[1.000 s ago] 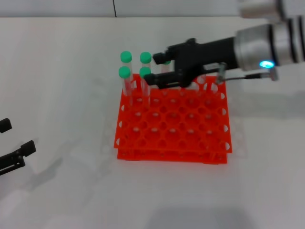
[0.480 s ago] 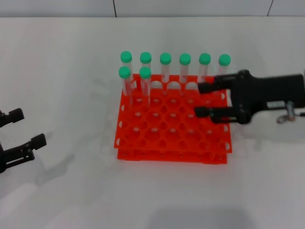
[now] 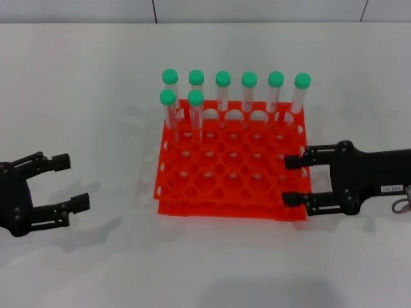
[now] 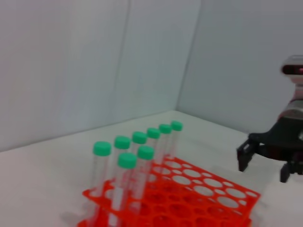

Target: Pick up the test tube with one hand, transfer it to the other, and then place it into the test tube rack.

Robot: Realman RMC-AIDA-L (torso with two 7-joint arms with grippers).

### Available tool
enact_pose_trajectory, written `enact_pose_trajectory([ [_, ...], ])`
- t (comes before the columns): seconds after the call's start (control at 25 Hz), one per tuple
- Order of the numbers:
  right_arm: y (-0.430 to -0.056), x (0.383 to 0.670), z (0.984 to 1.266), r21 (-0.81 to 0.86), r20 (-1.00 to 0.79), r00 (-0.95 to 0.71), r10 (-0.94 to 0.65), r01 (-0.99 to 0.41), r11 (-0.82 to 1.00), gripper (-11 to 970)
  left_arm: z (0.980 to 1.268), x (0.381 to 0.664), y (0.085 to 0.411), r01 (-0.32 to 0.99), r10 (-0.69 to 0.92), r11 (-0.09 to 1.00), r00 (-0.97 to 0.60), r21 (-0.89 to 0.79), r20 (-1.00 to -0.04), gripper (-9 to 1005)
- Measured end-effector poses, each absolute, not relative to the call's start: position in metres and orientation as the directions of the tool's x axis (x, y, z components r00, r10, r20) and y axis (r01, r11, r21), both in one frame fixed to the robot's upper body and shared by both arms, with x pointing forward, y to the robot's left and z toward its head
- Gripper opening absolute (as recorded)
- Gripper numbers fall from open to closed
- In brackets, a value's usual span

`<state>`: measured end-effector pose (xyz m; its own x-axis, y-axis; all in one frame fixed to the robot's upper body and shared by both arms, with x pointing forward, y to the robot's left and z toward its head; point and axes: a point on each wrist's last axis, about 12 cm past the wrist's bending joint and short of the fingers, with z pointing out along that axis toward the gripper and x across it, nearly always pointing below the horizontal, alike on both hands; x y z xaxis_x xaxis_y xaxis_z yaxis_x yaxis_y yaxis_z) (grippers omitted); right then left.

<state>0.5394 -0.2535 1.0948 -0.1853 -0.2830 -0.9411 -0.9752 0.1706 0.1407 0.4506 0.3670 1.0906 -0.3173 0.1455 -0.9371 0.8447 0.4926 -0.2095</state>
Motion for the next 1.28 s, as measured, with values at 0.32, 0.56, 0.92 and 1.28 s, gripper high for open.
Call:
enact_pose_trajectory([
  [0.32,-0.258,0.535,1.09,0.152,-0.938,-0.201,-0.283,-0.971,0.185,676,1.097,0.456,0.367,0.88,0.2,0.424,-0.319,-0.212,-0.926,893],
  [0.56,-0.262,0.535,1.087,0.156,-0.932,-0.214,-0.293,-0.965,0.211,677,1.096,0.458,0.364,0.89,0.231,0.398,-0.334,-0.225,-0.914,893],
  [0.92,-0.26,0.533,1.083,0.168,-0.927,-0.227,-0.299,-0.963,0.209,677,1.097,0.459,0.363,0.89,0.236,0.393,-0.341,-0.231,-0.91,893],
  [1.28,-0.26,0.533,1.083,0.168,-0.926,-0.228,-0.3,-0.963,0.213,676,1.097,0.46,0.363,0.886,0.235,0.399,-0.346,-0.235,-0.908,893],
])
